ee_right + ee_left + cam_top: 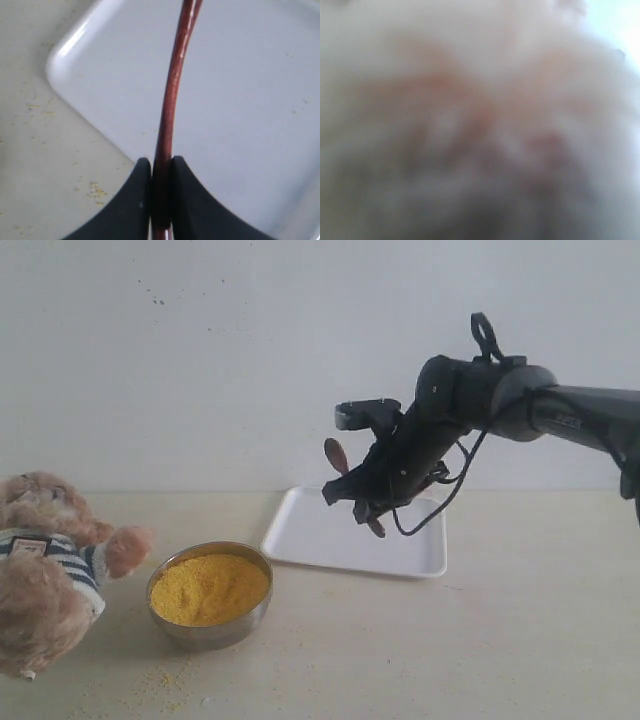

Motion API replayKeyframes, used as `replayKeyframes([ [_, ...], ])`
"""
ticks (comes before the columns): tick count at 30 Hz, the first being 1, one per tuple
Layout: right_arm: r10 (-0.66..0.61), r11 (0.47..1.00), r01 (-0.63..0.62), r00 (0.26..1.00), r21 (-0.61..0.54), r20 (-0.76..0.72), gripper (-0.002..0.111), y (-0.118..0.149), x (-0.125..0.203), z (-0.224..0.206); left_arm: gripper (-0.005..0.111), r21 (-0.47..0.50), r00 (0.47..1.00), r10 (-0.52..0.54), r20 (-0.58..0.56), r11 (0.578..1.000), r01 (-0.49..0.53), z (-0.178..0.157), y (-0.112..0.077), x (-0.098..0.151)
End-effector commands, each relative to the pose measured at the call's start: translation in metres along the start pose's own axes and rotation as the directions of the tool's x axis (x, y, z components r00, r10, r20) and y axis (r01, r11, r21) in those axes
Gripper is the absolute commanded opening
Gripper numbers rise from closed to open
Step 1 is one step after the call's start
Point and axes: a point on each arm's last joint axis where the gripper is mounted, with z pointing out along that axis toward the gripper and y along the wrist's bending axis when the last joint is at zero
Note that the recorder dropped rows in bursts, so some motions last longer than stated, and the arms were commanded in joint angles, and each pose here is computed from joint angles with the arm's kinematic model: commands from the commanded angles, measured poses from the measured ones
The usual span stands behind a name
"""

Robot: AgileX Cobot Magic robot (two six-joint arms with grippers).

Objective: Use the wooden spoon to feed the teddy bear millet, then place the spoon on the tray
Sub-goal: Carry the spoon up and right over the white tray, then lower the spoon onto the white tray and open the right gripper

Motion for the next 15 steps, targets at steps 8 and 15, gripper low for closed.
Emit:
replayKeyframes([
  [8,0.027,0.997,-0.033,0.996,0.071,0.081,0.0,-0.033,0.007,0.039,0.004,0.033,1.0,0.013,-0.012,0.999,-0.012,-0.001,-0.006,0.0],
  [15,0.016,0.996,-0.022,0.998,0.089,0.066,0.004,-0.037,0.015,0.057,0.004,0.033,1.0,0.013,-0.012,0.999,-0.013,-0.001,-0.006,0.001],
])
